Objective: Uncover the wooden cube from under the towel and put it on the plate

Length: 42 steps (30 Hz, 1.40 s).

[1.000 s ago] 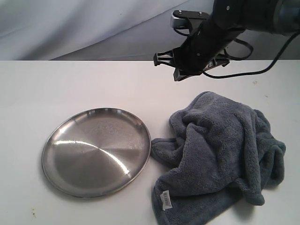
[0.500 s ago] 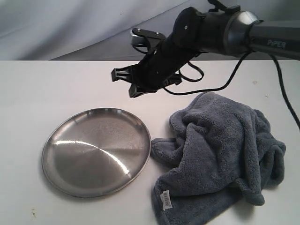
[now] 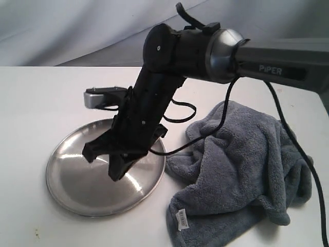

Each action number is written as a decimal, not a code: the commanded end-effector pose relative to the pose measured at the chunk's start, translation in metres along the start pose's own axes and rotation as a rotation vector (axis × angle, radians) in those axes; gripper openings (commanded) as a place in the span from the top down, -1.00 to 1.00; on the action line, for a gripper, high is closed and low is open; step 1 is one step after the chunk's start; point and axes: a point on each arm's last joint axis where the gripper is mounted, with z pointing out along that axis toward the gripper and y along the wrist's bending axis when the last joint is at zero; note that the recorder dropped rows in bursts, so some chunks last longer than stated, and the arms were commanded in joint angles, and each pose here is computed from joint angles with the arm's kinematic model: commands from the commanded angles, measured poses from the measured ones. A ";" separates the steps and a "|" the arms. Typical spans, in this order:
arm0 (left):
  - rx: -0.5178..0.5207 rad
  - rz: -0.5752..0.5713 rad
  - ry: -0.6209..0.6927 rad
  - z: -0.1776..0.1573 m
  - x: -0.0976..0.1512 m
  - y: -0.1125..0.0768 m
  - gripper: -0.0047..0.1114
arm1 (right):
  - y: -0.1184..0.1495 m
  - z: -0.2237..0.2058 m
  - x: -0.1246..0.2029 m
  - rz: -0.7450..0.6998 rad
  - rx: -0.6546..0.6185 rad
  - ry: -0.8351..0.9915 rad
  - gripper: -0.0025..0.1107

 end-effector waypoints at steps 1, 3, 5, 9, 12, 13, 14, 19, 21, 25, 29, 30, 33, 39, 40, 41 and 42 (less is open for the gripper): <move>0.005 -0.004 -0.003 0.000 0.001 0.000 0.92 | 0.016 0.002 0.021 -0.051 0.051 0.094 0.96; 0.005 -0.004 -0.003 0.000 0.001 0.000 0.92 | 0.017 0.002 0.031 -0.046 0.074 0.121 0.96; 0.005 -0.004 -0.003 0.000 0.001 0.000 0.92 | 0.016 0.001 0.045 -0.030 0.093 0.152 0.96; 0.005 -0.004 -0.003 0.000 0.001 0.000 0.92 | 0.008 -0.006 0.073 0.009 0.216 0.209 0.96; 0.005 -0.004 -0.003 0.000 0.001 0.000 0.92 | 0.000 -0.012 0.097 0.037 0.317 0.251 0.96; 0.005 -0.004 -0.003 0.000 0.001 0.000 0.92 | -0.002 -0.015 0.105 0.049 0.358 0.259 0.96; 0.005 -0.004 -0.003 0.000 0.001 0.000 0.92 | -0.005 -0.019 0.112 0.064 0.409 0.264 0.96; 0.005 -0.004 -0.003 0.000 0.001 0.000 0.92 | -0.018 -0.041 0.139 0.116 0.641 0.246 0.96; 0.005 -0.004 -0.003 0.000 0.001 0.000 0.92 | -0.022 -0.050 0.146 0.127 0.732 0.210 0.96; 0.005 -0.004 -0.003 0.000 0.001 0.000 0.92 | -0.028 -0.069 0.148 0.167 0.901 0.112 0.96; 0.005 -0.004 -0.003 0.000 0.001 0.000 0.92 | -0.032 -0.083 0.139 0.161 1.012 -0.061 0.96; 0.005 -0.004 -0.003 0.000 0.001 0.000 0.92 | -0.035 -0.088 0.134 0.157 1.053 -0.130 0.96; 0.005 -0.004 -0.003 0.000 0.001 0.000 0.92 | -0.049 -0.092 0.121 0.181 1.025 -0.296 0.96; 0.005 -0.004 -0.003 0.000 0.001 0.000 0.92 | -0.101 -0.112 0.095 0.359 0.869 -0.603 0.96; 0.005 -0.004 -0.003 0.000 0.001 0.000 0.92 | -0.109 -0.115 0.085 0.402 0.848 -0.624 0.96; 0.005 -0.004 -0.003 0.000 0.001 0.000 0.92 | -0.115 -0.114 0.079 0.429 0.833 -0.630 0.96; 0.005 -0.004 -0.003 0.000 0.001 0.000 0.92 | -0.117 -0.116 0.065 0.436 0.819 -0.652 0.96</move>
